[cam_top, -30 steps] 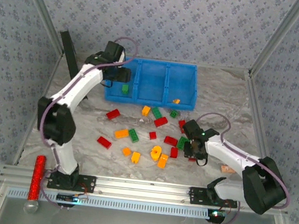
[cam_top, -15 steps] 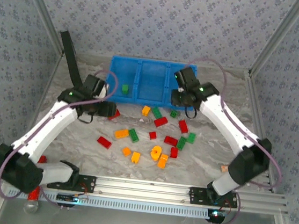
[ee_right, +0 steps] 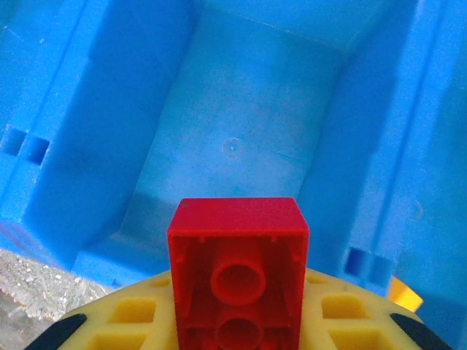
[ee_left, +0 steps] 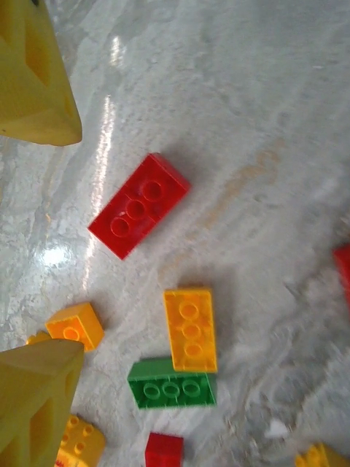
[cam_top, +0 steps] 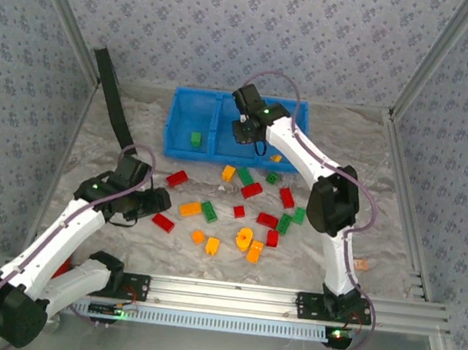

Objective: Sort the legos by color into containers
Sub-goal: Place the lego in the container.

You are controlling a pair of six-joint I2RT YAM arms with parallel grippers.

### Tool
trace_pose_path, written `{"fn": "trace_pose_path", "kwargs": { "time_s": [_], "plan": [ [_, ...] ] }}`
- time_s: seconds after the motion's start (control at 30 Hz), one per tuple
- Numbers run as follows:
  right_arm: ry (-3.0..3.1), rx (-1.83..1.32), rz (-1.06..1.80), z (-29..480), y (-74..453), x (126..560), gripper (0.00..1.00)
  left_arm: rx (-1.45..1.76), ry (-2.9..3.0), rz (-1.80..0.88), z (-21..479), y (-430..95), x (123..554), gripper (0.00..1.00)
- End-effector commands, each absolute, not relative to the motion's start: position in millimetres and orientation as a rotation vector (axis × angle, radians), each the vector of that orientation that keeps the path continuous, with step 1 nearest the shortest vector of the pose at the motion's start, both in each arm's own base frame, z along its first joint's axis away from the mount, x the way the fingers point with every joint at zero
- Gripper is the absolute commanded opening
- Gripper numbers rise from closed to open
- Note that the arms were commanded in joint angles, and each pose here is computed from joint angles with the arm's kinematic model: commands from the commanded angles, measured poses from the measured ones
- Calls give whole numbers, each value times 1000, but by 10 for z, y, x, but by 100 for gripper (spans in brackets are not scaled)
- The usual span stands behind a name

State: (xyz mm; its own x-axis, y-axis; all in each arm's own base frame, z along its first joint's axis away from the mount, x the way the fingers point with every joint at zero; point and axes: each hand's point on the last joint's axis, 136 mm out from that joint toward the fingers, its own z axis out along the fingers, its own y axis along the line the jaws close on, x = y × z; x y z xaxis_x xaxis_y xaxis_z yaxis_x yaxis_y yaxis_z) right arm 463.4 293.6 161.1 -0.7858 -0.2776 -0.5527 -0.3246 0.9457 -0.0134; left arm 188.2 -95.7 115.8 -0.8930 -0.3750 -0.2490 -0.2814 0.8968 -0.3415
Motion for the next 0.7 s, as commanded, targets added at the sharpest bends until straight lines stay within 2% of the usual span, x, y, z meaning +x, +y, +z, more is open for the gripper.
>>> {"fn": "trace_pose_path", "kwargs": {
  "time_s": [0.0,0.43,0.67],
  "plan": [
    [2494,-471,144,1655,3064,4730,28,-639,2753,-486,1086,-975,1772,71],
    [2566,-493,186,1066,3274,4902,31,-922,2718,-517,729,-961,1657,71],
    [2586,-491,180,928,3250,4928,36,-1024,2669,-508,633,-936,1697,71]
  ]
}}
